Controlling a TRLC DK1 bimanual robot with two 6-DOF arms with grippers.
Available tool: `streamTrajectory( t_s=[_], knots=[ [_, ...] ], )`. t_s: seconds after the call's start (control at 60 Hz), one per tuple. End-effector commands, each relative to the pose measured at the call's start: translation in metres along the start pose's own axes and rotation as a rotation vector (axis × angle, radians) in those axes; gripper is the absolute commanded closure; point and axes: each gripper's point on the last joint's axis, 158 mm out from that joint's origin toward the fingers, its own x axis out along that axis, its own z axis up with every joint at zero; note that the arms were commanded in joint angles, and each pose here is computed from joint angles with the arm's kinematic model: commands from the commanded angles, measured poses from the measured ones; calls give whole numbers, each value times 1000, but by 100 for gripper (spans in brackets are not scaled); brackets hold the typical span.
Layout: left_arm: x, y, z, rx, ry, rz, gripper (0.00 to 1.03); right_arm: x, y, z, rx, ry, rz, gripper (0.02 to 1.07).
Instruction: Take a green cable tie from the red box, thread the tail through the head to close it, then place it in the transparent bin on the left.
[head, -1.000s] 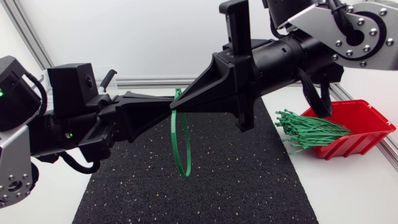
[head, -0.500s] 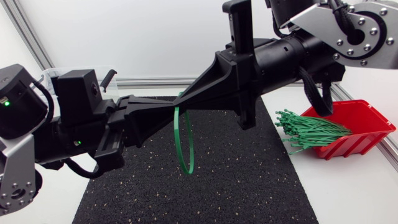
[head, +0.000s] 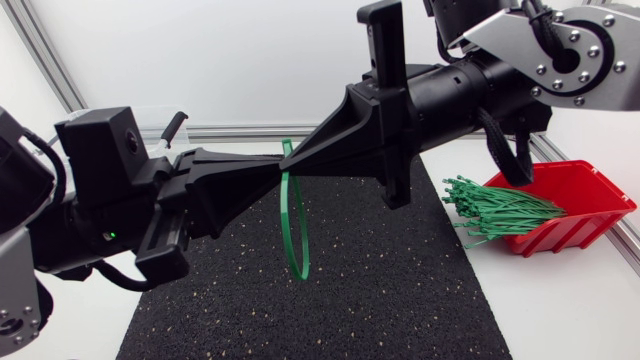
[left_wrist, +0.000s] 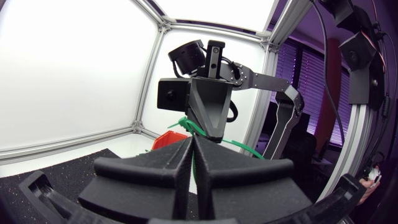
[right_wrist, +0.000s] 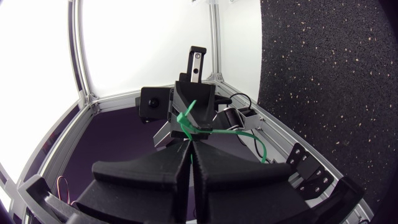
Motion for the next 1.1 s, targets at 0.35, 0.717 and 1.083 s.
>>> streamTrajectory(
  t_s=[0.35, 0.717, 1.083],
  knots=[
    [-1, -24, 5, 57, -26, -56, 100, -5, -14, 12, 54, -39, -19, 102],
    [-3, -24, 13, 73, -45, -43, 100, -7, -19, 18, 72, -49, -22, 101],
    [-1, -17, 12, 69, -36, -24, 100, -4, -17, 6, 57, -32, -22, 85]
  ],
)
